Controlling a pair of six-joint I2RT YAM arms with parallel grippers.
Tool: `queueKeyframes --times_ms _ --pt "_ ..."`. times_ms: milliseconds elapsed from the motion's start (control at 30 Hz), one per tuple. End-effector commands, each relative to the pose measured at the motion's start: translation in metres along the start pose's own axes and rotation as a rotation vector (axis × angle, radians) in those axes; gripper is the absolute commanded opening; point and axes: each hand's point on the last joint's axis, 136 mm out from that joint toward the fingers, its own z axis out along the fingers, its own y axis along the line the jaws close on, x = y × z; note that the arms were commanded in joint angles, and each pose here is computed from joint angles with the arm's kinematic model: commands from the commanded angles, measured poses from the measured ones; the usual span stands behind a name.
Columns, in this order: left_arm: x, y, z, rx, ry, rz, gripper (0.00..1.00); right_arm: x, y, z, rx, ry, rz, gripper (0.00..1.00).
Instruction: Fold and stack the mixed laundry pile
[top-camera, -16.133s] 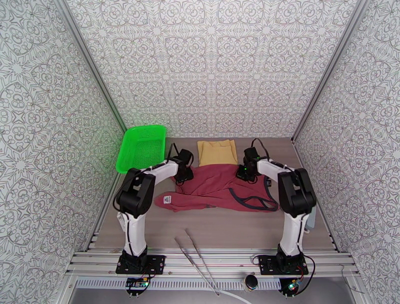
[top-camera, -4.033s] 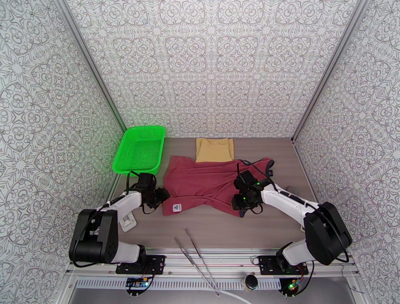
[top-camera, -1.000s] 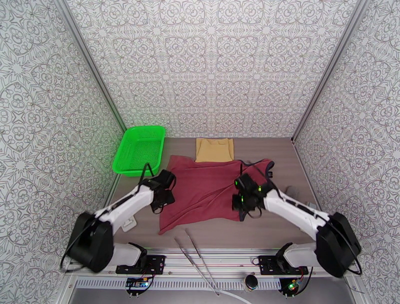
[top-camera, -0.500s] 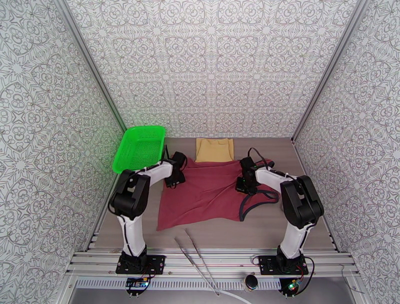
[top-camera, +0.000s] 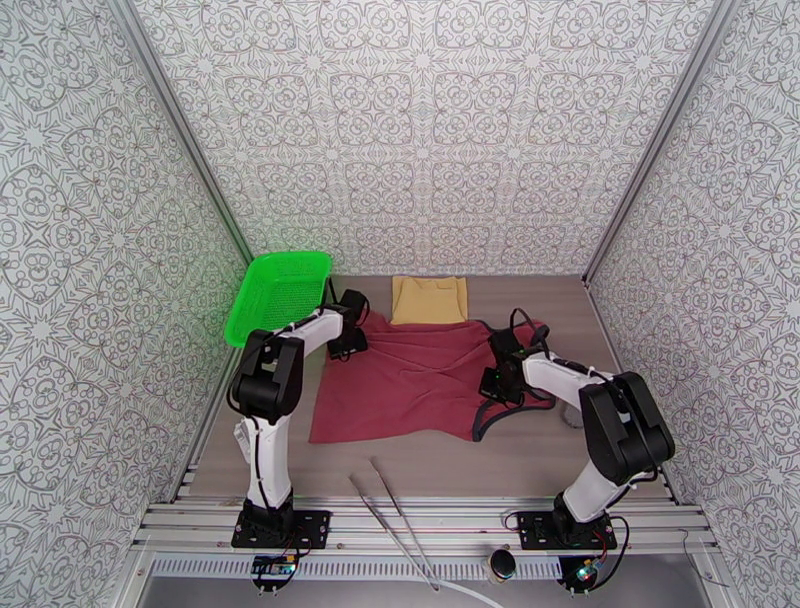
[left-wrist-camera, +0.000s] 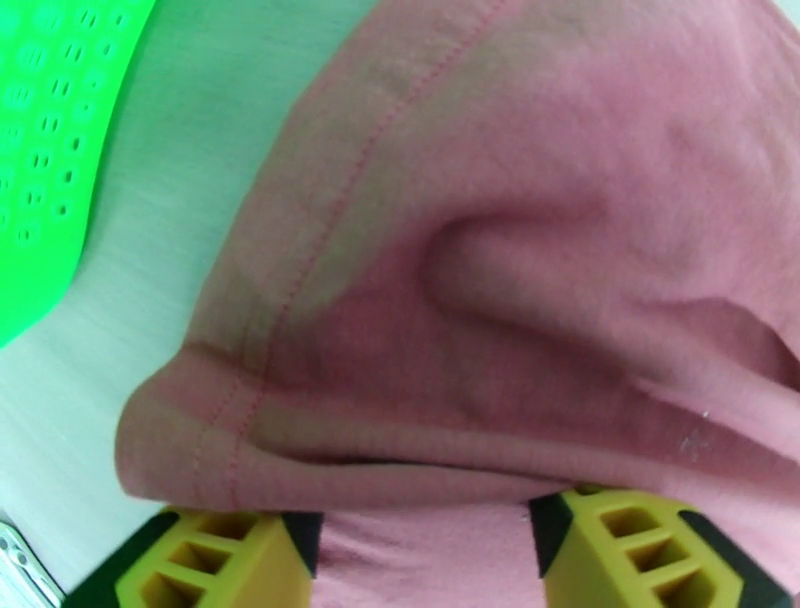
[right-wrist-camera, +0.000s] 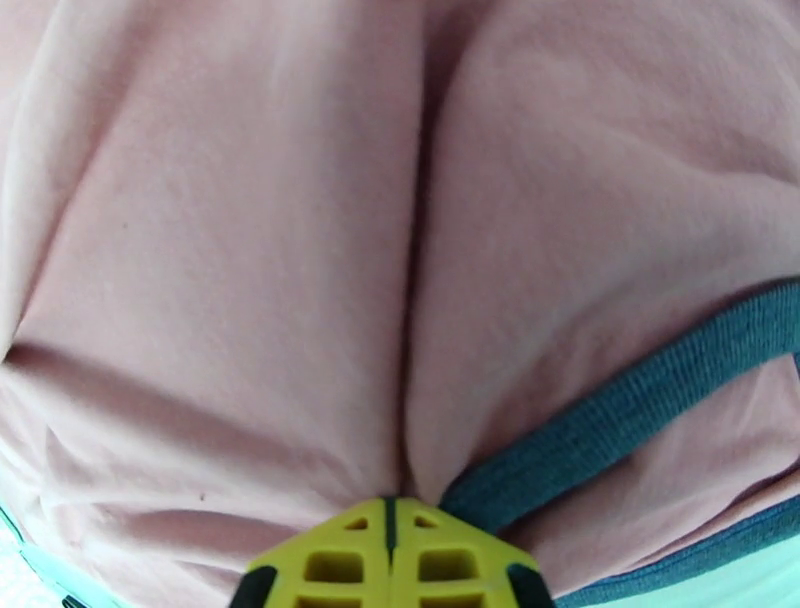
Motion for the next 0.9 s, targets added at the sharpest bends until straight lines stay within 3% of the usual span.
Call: queueKeyframes --times_ms 0,200,333,433,600,733,867 --pt "0.023 0.025 -0.001 -0.055 0.077 0.017 0.76 -0.012 0.01 -0.021 -0.015 -0.026 -0.044 0.03" --pt "0.012 0.029 -0.109 -0.018 -0.064 0.05 0.88 -0.02 0.016 -0.072 -0.031 -0.113 -0.142 0.2" --pt "0.048 0.048 -0.156 -0.002 -0.076 0.017 0.87 -0.011 0.015 -0.086 -0.053 -0.115 -0.235 0.28" --pt "0.093 0.063 -0.158 0.079 -0.025 -0.081 0.83 -0.007 0.016 -0.091 -0.06 -0.109 -0.307 0.3" --pt "0.158 0.096 -0.145 0.106 0.04 -0.293 0.57 -0.004 0.024 -0.098 -0.106 -0.11 -0.378 0.31" --pt "0.187 0.123 -0.138 0.017 0.1 -0.416 0.59 0.002 0.029 -0.1 -0.149 -0.105 -0.416 0.31" --pt "0.202 0.127 -0.13 -0.01 0.159 -0.474 0.61 0.007 0.032 -0.1 -0.173 -0.108 -0.438 0.32"
